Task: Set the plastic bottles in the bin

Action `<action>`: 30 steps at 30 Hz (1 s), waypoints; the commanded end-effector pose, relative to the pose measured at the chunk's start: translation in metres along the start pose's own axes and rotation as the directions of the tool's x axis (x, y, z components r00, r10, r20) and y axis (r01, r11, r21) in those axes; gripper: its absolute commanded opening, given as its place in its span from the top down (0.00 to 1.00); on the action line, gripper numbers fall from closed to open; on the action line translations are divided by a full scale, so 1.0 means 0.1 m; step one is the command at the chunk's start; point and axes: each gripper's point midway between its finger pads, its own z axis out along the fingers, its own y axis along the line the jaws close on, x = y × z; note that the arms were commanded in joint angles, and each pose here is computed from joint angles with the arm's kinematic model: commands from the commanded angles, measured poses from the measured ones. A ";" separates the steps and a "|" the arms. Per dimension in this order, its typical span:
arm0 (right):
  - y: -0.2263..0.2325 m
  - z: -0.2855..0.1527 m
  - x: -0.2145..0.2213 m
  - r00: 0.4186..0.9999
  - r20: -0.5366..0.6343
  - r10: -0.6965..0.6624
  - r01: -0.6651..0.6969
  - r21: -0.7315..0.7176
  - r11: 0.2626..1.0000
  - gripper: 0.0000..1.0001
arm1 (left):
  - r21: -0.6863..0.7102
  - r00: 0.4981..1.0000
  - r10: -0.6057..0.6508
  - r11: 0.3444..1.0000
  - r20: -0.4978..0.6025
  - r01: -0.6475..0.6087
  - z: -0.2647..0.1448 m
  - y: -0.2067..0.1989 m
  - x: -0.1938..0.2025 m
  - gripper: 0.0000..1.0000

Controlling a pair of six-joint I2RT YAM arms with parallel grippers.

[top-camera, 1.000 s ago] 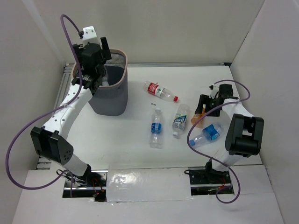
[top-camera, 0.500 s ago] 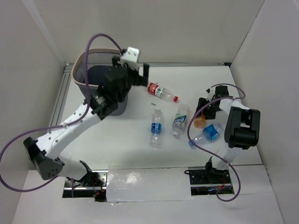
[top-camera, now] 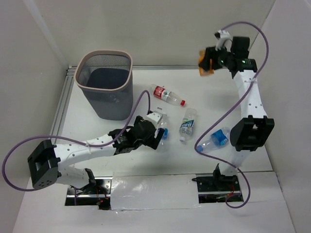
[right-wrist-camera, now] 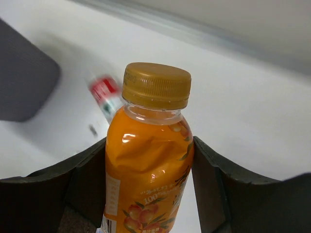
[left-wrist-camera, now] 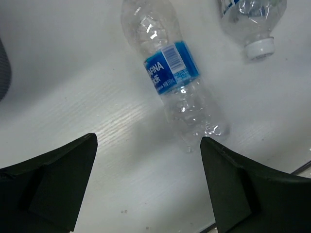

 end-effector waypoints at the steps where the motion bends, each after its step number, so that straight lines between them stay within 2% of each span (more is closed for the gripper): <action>1: 1.09 0.08 -0.69 0.959 0.206 -0.193 0.244 -0.265 0.933 0.91 | 0.066 0.993 -0.102 0.993 0.062 0.098 0.01 -0.23 -0.17 0.00; 2: 1.30 0.08 -0.84 0.942 0.263 -0.210 0.283 -0.283 0.916 0.93 | 0.074 0.992 -0.110 0.992 0.060 0.106 0.00 -0.27 -0.16 0.00; 3: 1.47 0.08 -1.11 0.894 0.377 -0.241 0.356 -0.273 0.894 0.96 | 0.076 0.993 -0.109 0.992 0.048 0.105 0.02 -0.31 -0.11 0.00; 4: 1.65 0.07 -1.22 0.870 0.427 -0.246 0.387 -0.284 0.877 0.97 | 0.071 0.994 -0.104 0.992 0.039 0.101 0.03 -0.29 -0.06 0.00; 7: 2.30 0.23 -1.46 0.811 0.535 -0.239 0.469 -0.348 0.812 0.98 | 0.076 0.992 -0.125 0.989 0.009 0.124 0.06 -0.36 0.10 0.00; 10: 3.04 0.34 -1.64 0.784 0.597 -0.168 0.502 -0.452 0.737 0.98 | 0.076 0.991 -0.137 0.988 -0.002 0.136 0.04 -0.38 0.22 0.00; 12: 3.29 0.38 -1.77 0.741 0.656 -0.146 0.542 -0.454 0.707 0.98 | 0.090 0.992 -0.125 0.988 0.004 0.124 -0.02 -0.42 0.25 0.00; 14: 3.57 0.43 -1.75 0.720 0.683 -0.122 0.562 -0.471 0.680 0.98 | 0.055 0.991 -0.129 0.990 -0.020 0.130 -0.04 -0.35 0.39 0.00; 16: 3.80 0.51 -1.63 0.736 0.669 -0.106 0.555 -0.506 0.660 0.98 | 0.038 0.990 -0.136 0.990 -0.024 0.137 -0.04 -0.30 0.47 0.00; 18: 3.91 0.71 -1.47 0.761 0.640 -0.108 0.540 -0.532 0.653 0.93 | 0.040 0.989 -0.148 0.988 -0.021 0.148 -0.06 -0.29 0.47 0.00; 19: 4.01 0.78 -1.41 0.762 0.639 -0.104 0.539 -0.537 0.649 0.87 | 0.041 0.989 -0.148 0.988 -0.020 0.149 -0.05 -0.28 0.49 0.00; 20: 4.01 0.78 -1.41 0.762 0.639 -0.104 0.539 -0.537 0.649 0.87 | 0.041 0.989 -0.148 0.988 -0.020 0.149 -0.05 -0.28 0.49 0.00; 22: 4.06 0.90 -1.35 0.771 0.630 -0.094 0.523 -0.541 0.658 0.79 | 0.024 0.988 -0.151 0.988 -0.024 0.152 -0.02 -0.27 0.52 0.00; 23: 4.14 0.88 -1.32 0.771 0.630 -0.092 0.526 -0.549 0.650 0.72 | 0.025 0.988 -0.153 0.988 -0.021 0.153 -0.01 -0.29 0.49 0.00; 24: 4.12 0.95 -1.30 0.773 0.627 -0.093 0.520 -0.544 0.659 0.62 | 0.027 0.989 -0.142 0.989 -0.030 0.143 -0.01 -0.31 0.52 0.00; 25: 4.16 1.00 -1.26 0.779 0.620 -0.093 0.514 -0.547 0.661 0.32 | 0.024 0.990 -0.139 0.990 -0.036 0.140 0.02 -0.33 0.53 0.00; 26: 4.15 0.99 -1.28 0.781 0.618 -0.094 0.509 -0.543 0.668 0.16 | 0.037 0.991 -0.128 0.991 -0.036 0.130 0.04 -0.36 0.52 0.00; 27: 4.14 1.02 -1.26 0.789 0.606 -0.097 0.499 -0.542 0.676 0.04 | 0.039 0.992 -0.121 0.992 -0.033 0.122 0.06 -0.37 0.52 0.00; 28: 4.14 0.94 -1.32 0.774 0.624 -0.105 0.518 -0.528 0.673 0.00 | 0.058 0.991 -0.132 0.989 -0.019 0.133 0.08 -0.43 0.45 0.00; 30: 4.03 0.80 -1.49 0.747 0.654 -0.116 0.531 -0.483 0.697 0.00 | 0.074 0.994 -0.111 0.991 -0.017 0.112 0.13 -0.49 0.41 0.00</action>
